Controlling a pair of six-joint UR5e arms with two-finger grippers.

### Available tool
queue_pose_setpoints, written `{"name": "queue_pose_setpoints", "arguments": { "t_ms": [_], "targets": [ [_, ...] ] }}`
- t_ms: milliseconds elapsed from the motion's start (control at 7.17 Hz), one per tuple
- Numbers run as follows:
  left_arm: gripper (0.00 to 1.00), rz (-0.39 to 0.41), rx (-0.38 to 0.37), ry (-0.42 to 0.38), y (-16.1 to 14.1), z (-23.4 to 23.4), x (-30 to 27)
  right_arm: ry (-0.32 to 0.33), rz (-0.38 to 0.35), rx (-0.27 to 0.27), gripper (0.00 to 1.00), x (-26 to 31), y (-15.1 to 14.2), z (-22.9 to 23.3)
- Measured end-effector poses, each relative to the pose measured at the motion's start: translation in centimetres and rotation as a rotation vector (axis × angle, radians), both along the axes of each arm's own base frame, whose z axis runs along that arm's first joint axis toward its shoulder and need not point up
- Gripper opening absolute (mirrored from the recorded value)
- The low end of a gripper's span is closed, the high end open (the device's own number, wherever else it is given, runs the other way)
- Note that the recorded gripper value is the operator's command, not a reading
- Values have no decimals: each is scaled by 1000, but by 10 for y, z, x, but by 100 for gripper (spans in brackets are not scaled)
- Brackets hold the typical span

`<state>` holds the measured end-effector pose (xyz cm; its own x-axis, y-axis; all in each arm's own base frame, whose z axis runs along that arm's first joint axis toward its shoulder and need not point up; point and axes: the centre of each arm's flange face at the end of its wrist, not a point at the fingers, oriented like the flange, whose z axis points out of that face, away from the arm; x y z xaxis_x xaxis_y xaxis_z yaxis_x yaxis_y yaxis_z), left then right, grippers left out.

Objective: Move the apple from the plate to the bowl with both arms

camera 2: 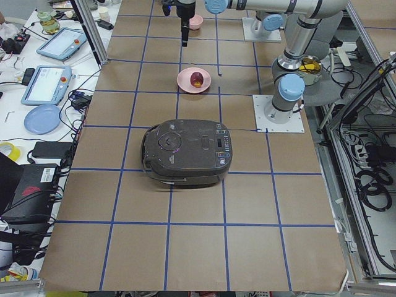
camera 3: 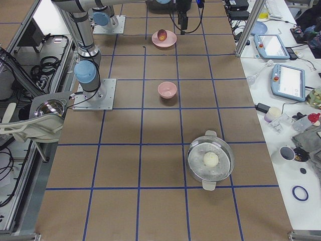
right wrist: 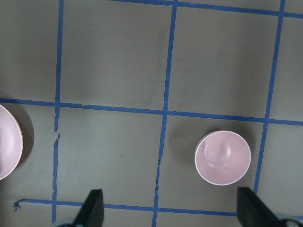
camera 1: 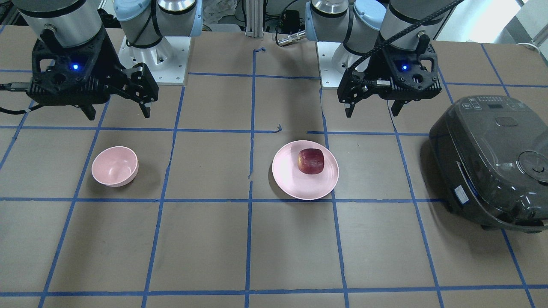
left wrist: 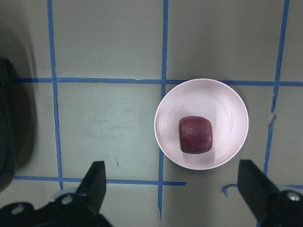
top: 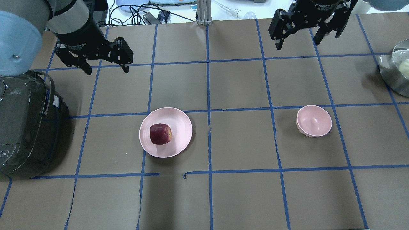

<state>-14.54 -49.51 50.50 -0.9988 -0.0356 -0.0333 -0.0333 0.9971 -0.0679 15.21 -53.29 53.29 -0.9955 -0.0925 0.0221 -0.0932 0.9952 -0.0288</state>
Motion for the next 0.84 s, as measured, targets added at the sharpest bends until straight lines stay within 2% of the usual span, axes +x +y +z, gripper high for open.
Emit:
{"name": "queue_pose_setpoints", "arguments": {
  "t_ms": [837],
  "targets": [
    [100, -11, 0, 11, -1, 3, 3, 0, 0, 17, 100, 0, 1, -13]
  ]
}}
